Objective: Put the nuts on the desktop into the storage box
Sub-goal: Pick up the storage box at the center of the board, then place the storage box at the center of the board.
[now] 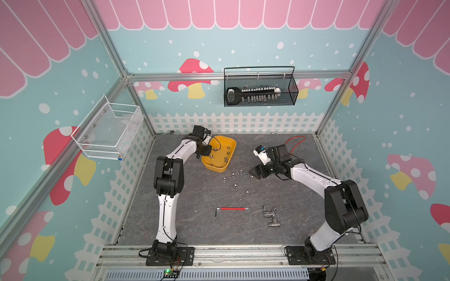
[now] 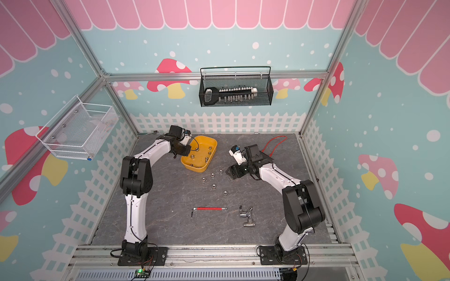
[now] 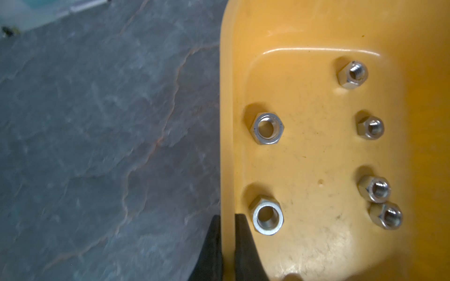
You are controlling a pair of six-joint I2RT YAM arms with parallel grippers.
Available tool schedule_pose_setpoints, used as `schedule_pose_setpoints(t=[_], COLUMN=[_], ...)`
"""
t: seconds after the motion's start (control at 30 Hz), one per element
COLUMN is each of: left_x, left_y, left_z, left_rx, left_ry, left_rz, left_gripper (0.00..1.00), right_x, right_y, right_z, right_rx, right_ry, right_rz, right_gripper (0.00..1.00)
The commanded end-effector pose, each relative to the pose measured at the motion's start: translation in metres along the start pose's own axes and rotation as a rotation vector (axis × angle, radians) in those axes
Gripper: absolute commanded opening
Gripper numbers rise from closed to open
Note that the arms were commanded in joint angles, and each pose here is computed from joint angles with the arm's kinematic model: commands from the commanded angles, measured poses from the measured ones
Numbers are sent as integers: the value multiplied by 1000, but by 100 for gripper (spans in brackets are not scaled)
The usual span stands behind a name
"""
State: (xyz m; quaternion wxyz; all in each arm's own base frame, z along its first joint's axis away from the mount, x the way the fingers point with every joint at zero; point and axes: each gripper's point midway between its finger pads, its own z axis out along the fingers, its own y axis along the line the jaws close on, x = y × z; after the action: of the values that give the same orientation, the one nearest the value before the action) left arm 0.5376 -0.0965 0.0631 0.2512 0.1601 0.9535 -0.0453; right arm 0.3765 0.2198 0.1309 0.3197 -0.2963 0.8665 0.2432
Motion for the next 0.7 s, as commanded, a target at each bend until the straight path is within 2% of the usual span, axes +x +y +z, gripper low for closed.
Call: schedule_pose_setpoints(t=[0.0,0.13,0.37,0.5,0.67], left_x=[21,43,86,109,138], left_y=[16,27,18,14,9], left_z=[-34,-66,-96,-99,-88], left_rx=[-91,-166,-185,-193,-229], left_ry=[3,-10,-16,1,73], left_rz=[-50,-100,-188,-222,-208], left_gripper=[0,0,0,0,0], right_x=[-2,-8,-6,0,7], right_y=[14,30,52,61,68], right_z=[-13,-24,-44,-54,-66], right_rx=[-2,-23,-52,-60,-58], right_ry=[-18,-52,-113,-129,-154], right_rz=[-25,-46,-53,-53,-54], right_gripper=[84,84,85,85,85])
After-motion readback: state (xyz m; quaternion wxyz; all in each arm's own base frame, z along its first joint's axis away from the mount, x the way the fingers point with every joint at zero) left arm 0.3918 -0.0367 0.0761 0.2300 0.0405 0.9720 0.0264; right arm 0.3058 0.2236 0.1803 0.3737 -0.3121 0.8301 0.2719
